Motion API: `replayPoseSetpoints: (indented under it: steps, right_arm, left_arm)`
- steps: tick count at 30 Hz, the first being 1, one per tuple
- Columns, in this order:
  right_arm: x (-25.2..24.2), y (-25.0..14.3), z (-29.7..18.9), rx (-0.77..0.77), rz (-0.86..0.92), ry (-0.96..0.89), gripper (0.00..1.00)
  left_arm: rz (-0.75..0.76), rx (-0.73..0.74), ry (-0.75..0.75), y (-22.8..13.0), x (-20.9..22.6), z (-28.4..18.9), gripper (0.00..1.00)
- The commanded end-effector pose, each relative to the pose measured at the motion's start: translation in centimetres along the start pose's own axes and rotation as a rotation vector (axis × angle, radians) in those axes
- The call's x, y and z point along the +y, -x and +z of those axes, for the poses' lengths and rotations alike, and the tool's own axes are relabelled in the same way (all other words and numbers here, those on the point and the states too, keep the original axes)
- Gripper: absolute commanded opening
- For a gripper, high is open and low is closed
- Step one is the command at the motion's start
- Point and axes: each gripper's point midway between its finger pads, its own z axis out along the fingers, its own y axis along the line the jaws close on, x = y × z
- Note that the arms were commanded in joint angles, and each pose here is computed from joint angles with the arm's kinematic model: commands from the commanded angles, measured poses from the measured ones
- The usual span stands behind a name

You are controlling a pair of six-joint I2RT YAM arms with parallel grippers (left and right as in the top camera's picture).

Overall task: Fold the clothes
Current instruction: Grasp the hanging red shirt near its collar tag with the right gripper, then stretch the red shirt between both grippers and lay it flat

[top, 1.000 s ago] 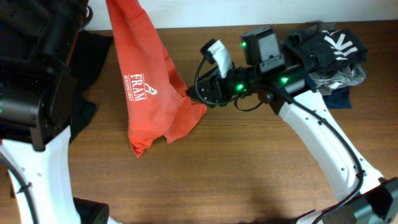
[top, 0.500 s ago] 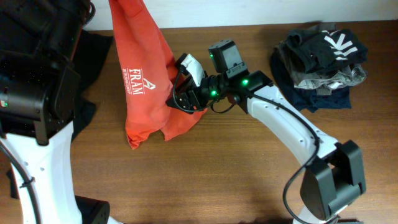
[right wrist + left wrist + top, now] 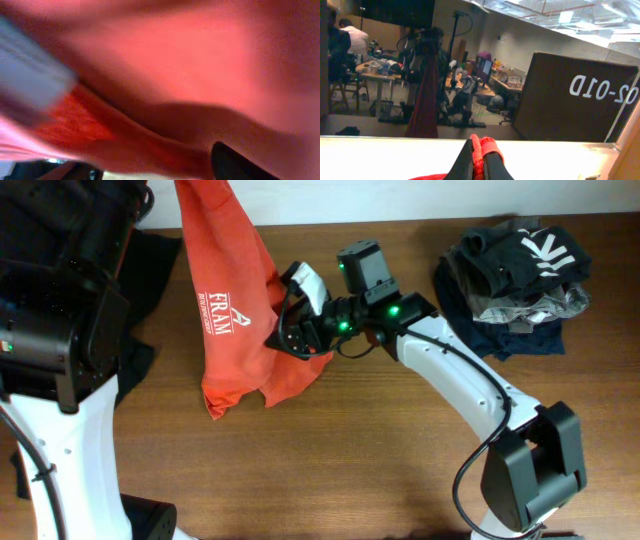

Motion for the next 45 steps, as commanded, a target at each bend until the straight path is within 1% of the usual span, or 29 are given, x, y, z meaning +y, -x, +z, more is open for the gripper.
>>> replayPoseSetpoints:
  steps: [1,2,4,5,8,12,18,21,26,30,33,38,39,45]
  right_arm:
    - [3.9,0.2,0.8,-0.001,-0.031,0.167,0.51]
    - [4.1,0.1,0.9,0.003,-0.027,0.172,0.4]
    - [4.2,0.0,1.1,0.01,-0.002,0.171,0.12]
    - [4.1,-0.1,1.0,0.014,0.01,0.165,0.04]
    - [2.7,-0.2,0.2,0.015,0.04,0.101,0.04]
    - [0.7,0.8,-2.6,-0.016,0.059,-0.017,0.04]
    - [-1.1,4.3,-9.1,-0.107,0.04,-0.225,0.04]
    - [-0.9,6.4,-12.7,-0.156,0.02,-0.31,0.04]
    - [0.3,8.9,-18.3,-0.177,-0.015,-0.483,0.04]
    - [2.3,10.0,-22.5,-0.154,-0.036,-0.647,0.04]
    - [4.5,10.5,-25.1,-0.15,-0.036,-0.725,0.04]
    - [8.2,10.5,-28.3,-0.148,-0.033,-0.795,0.04]
    - [9.3,10.4,-29.0,-0.151,-0.034,-0.805,0.04]
    - [11.9,9.8,-30.1,-0.151,-0.034,-0.798,0.04]
  left_arm:
    - [0.02,-0.01,0.017,0.3,0.2,0.0,0.01]
    - [0.02,-0.006,0.031,0.1,0.5,0.1,0.01]
    - [0.021,0.002,0.069,-0.3,1.2,0.3,0.01]
    - [0.021,0.006,0.094,-0.4,1.7,0.2,0.01]
    - [0.026,0.03,0.157,-1.1,3.1,0.3,0.01]
    - [0.033,0.061,0.199,-1.9,4.8,0.5,0.01]
    - [0.041,0.092,0.26,-3.1,7.6,1.4,0.01]
    - [0.044,0.069,0.283,-2.6,8.7,1.6,0.01]
    - [0.05,-0.021,0.298,0.3,9.5,0.7,0.01]
    - [0.053,-0.076,0.295,2.6,9.0,-1.3,0.01]
    - [0.055,-0.119,0.288,4.6,8.1,-3.3,0.01]
    - [0.111,-0.198,0.289,8.1,6.6,-7.5,0.01]
    - [0.125,-0.234,0.296,9.5,6.1,-9.4,0.01]
    - [0.17,-0.35,0.343,13.5,4.9,-16.0,0.01]
